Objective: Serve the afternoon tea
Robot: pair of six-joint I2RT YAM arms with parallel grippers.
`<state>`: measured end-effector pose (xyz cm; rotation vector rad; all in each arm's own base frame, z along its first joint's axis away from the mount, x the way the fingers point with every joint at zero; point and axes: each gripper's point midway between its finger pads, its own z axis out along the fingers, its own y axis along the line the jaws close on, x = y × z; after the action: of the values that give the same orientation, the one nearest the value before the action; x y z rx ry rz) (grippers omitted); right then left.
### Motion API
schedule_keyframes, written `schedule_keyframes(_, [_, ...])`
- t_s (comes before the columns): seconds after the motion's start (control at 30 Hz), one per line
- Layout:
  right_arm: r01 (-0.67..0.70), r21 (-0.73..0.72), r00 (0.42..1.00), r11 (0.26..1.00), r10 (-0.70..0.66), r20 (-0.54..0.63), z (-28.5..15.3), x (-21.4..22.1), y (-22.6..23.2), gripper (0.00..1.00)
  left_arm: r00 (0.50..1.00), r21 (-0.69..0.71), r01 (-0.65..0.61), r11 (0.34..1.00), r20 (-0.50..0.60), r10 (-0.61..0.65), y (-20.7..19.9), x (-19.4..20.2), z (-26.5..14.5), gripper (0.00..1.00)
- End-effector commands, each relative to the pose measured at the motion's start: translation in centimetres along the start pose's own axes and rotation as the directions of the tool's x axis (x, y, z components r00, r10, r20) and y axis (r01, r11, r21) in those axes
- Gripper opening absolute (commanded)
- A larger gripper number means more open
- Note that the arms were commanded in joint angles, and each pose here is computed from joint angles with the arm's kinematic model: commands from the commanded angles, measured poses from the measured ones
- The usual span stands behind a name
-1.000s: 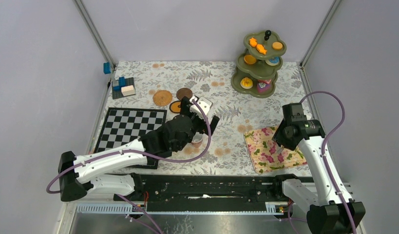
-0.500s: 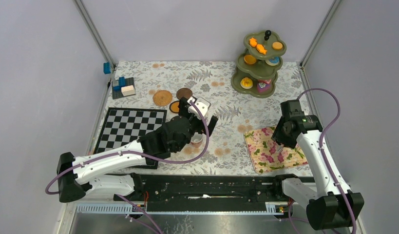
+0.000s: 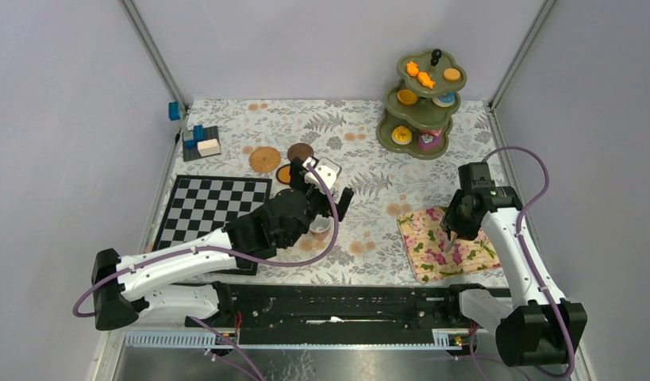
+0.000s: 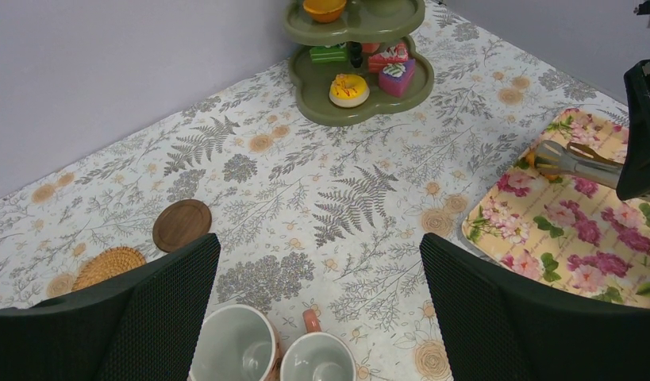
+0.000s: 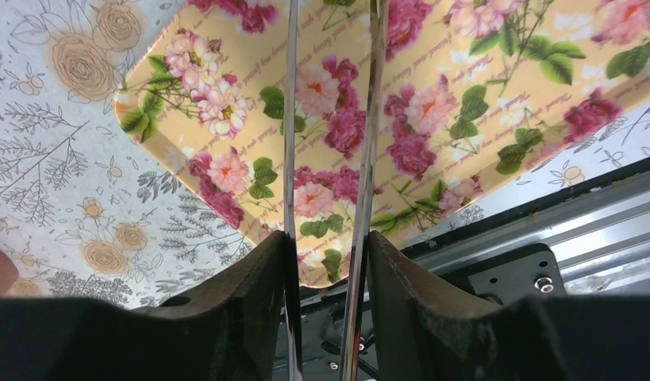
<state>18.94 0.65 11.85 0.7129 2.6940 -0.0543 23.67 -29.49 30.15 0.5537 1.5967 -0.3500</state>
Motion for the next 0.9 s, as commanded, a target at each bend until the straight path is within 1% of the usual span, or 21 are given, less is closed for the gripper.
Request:
schedule_keyframes(0.0, [-0.021,-0.091,1.000,0.996,0.018,-0.025,0.0,0.5,1.5,0.44,0.998,-0.022,0.029,0.999,0.055,-0.027,0.7,-1.4,-0.2,0.99])
schedule_keyframes(0.07, [-0.025,-0.112,0.999,0.993,0.020,-0.046,-0.1,1.0,1.8,0.41,0.998,-0.021,0.026,0.999,0.052,-0.025,0.7,-1.3,-0.2,0.99])
schedule_keyframes(0.2, [-0.036,-0.133,0.995,0.990,0.023,-0.101,-0.4,2.3,2.1,0.39,0.998,-0.021,0.026,0.999,0.050,-0.025,0.6,-1.3,-0.1,0.99])
schedule_keyframes(0.43, [-0.026,-0.149,0.984,0.988,-0.001,-0.177,-1.9,4.1,1.8,0.40,0.999,-0.020,0.021,1.000,0.045,-0.020,0.5,-1.1,0.1,0.99])
schedule_keyframes(0.67, [-0.003,-0.224,0.962,0.975,-0.058,-0.267,-3.2,6.4,2.2,0.40,0.999,-0.021,0.015,1.000,0.035,-0.014,0.4,-0.9,0.2,0.99])
schedule_keyframes(0.73, [0.009,-0.245,0.966,0.969,-0.072,-0.247,-3.9,6.2,2.3,0.41,0.999,-0.022,0.014,1.000,0.032,-0.013,0.4,-0.8,0.3,0.99])
schedule_keyframes(0.87, [0.026,-0.213,0.984,0.977,-0.062,-0.165,-4.7,4.2,2.0,0.43,1.000,-0.018,0.012,1.000,0.026,-0.011,0.2,-0.7,0.4,0.99])
